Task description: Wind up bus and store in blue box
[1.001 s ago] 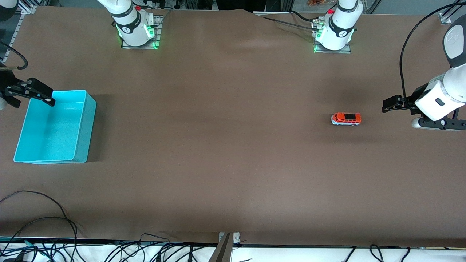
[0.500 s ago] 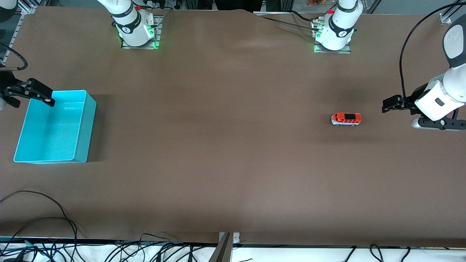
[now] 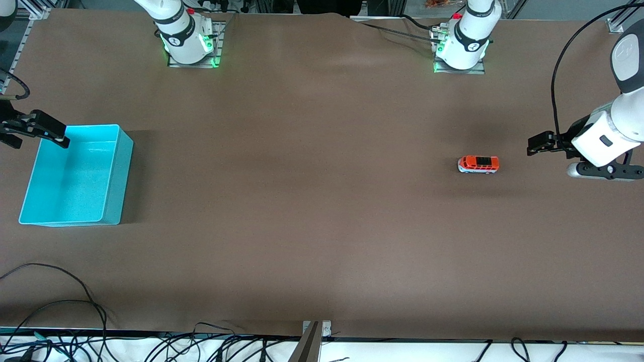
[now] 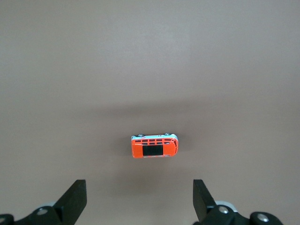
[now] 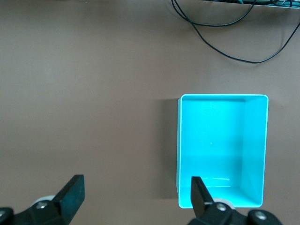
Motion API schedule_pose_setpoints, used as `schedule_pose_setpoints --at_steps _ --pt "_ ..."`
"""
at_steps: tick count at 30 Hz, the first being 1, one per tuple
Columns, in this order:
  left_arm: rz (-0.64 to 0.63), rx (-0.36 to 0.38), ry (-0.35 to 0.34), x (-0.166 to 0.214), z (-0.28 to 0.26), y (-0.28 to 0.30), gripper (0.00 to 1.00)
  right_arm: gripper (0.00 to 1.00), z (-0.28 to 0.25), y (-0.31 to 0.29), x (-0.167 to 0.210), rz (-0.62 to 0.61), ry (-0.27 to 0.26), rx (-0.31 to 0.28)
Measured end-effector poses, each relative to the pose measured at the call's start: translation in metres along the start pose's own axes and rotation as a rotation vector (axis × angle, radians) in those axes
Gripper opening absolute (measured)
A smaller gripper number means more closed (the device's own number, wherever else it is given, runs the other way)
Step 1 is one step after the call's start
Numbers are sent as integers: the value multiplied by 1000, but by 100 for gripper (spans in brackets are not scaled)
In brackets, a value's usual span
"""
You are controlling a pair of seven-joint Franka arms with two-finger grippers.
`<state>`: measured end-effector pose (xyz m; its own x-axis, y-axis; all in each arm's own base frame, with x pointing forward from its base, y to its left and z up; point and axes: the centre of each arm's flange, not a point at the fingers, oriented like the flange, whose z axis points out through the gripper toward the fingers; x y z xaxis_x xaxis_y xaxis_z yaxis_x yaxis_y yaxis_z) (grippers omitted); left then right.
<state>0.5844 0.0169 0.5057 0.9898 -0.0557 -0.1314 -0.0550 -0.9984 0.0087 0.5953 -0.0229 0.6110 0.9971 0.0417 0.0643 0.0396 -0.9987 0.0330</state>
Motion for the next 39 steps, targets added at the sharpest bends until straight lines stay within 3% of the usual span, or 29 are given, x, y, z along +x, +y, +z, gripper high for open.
schedule_pose_setpoints --at_steps 39 --pt "0 0 -3 1 1 0 100 100 3 -2 1 -3 -4 0"
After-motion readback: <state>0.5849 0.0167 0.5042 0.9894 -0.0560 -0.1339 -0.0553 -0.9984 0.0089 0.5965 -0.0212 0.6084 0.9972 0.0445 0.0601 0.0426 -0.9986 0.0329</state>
